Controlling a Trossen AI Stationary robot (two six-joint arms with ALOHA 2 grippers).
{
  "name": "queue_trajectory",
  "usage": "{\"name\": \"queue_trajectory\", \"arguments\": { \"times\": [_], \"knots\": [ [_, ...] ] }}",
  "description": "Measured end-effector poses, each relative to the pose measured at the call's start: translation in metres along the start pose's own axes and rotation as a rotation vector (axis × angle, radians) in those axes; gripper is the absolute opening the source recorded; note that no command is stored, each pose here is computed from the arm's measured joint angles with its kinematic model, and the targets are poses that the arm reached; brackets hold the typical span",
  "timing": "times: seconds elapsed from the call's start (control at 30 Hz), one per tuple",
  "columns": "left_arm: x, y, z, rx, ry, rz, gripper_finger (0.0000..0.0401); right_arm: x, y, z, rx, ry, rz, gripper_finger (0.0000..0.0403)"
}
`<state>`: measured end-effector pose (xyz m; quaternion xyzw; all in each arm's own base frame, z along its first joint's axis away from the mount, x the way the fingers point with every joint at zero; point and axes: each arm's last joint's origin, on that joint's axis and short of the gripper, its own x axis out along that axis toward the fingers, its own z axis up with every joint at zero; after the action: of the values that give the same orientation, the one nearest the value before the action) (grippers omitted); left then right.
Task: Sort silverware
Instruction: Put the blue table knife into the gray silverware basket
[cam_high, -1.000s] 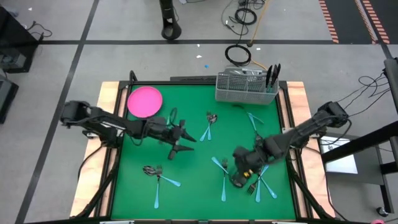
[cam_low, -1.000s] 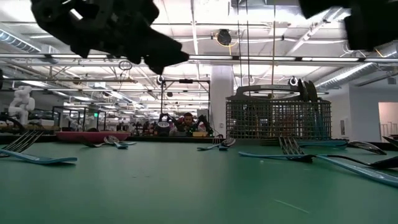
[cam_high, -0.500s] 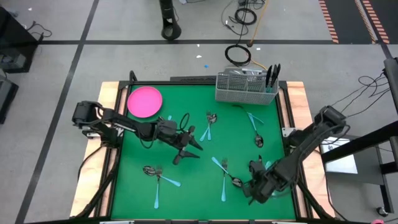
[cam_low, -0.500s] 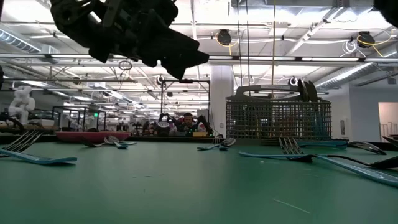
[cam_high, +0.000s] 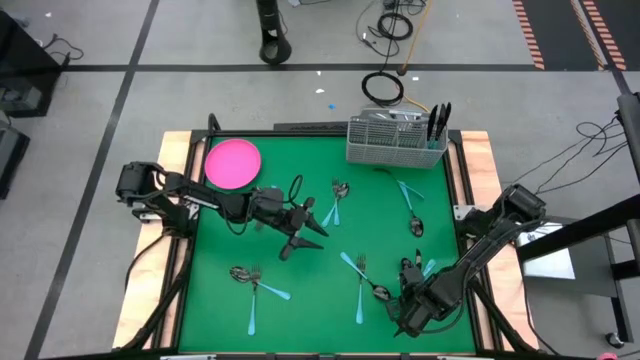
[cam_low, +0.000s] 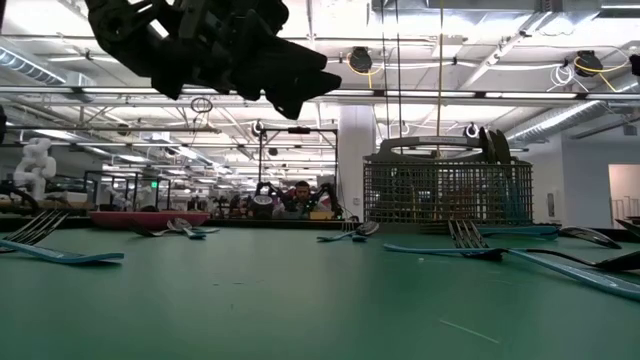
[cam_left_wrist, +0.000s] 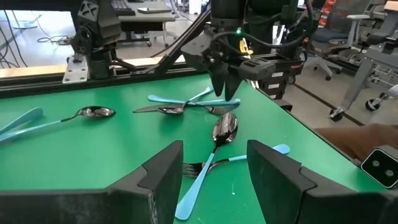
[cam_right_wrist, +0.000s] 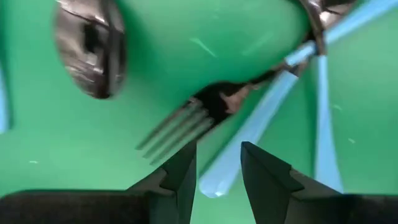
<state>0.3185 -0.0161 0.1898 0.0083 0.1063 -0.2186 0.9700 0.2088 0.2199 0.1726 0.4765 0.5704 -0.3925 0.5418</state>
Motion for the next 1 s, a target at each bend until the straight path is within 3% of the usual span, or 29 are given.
{"name": "queue_trajectory", "arguments": {
  "times": [0.5,0.73,1.0],
  "knots": [
    [0.000,0.000,-0.001,-0.006,0.006,-0.003,0.0180,-0.003,-0.010,0.005,0.038,-0.036,-0.100,0.0114],
    [0.000,0.000,-0.001,-0.007,0.008,-0.003,0.0180,0.019,-0.014,0.009,0.029,0.008,-0.033,0.0114],
    [0.000,0.000,-0.001,-0.007,0.008,-0.003,0.0180,0.029,-0.023,0.016,0.057,-0.004,-0.060,0.0094]
  ]
}}
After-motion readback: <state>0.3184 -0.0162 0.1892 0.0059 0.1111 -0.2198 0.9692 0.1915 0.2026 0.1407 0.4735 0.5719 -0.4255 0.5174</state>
